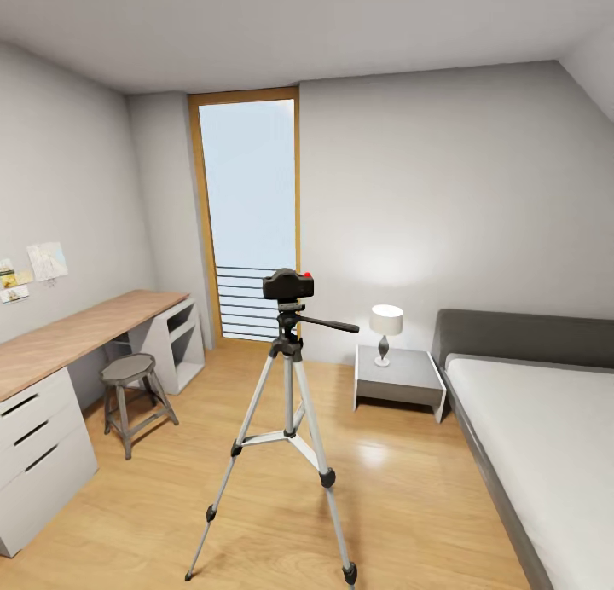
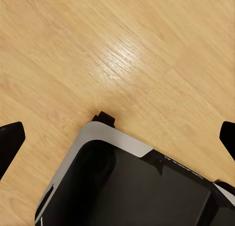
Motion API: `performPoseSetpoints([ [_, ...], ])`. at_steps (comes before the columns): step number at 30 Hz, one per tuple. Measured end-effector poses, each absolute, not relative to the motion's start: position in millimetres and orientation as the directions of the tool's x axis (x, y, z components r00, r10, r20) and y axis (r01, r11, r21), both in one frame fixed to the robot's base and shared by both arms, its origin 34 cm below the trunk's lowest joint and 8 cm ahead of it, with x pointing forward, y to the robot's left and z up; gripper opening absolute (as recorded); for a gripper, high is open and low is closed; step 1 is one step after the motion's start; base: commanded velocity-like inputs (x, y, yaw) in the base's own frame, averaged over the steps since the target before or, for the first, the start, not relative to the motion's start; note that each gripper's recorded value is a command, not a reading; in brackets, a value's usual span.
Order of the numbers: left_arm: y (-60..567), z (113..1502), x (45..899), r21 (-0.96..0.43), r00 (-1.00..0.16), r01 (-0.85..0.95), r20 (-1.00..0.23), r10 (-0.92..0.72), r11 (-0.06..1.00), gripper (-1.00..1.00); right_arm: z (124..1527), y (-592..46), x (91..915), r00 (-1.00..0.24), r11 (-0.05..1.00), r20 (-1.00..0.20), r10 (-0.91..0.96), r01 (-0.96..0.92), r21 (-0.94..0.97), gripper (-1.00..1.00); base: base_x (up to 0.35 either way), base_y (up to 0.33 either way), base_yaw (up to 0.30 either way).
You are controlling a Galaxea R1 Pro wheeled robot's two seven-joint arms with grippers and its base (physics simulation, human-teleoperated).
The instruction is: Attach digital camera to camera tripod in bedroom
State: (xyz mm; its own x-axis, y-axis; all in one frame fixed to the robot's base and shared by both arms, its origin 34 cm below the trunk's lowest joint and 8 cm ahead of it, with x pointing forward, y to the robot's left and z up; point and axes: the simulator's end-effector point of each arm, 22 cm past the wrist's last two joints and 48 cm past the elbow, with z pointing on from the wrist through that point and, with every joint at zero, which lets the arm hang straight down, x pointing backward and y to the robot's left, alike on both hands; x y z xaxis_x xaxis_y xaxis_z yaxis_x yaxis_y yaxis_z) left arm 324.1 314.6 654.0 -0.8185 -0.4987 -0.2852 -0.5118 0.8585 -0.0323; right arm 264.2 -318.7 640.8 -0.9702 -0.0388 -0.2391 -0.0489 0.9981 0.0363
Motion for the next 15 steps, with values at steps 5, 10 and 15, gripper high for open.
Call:
performPoseSetpoints([
  [5, 314.6, 654.0, 324.1, -0.032, -0.819, -0.512, -0.285, -0.499, 0.859, 1.00, 640.7, -317.5, 264.2, -0.970, 0.998, -0.239, -0.039, -0.050, 0.038, 1.00, 0.000, 0.000, 0.000],
  [10, 314.6, 654.0, 324.1, -0.032, -0.819, -0.511, -0.285, -0.498, 0.859, 1.00, 640.6, -317.1, 264.1, -0.970, 0.998, -0.239, -0.039, -0.050, 0.038, 1.00, 0.000, 0.000, 0.000],
  [15, 314.6, 654.0, 324.1, -0.032, -0.819, -0.512, -0.285, -0.498, 0.859, 1.00, 640.5, -316.4, 264.0, -0.970, 0.998, -0.238, -0.039, -0.050, 0.039, 1.00, 0.000, 0.000, 0.000],
])
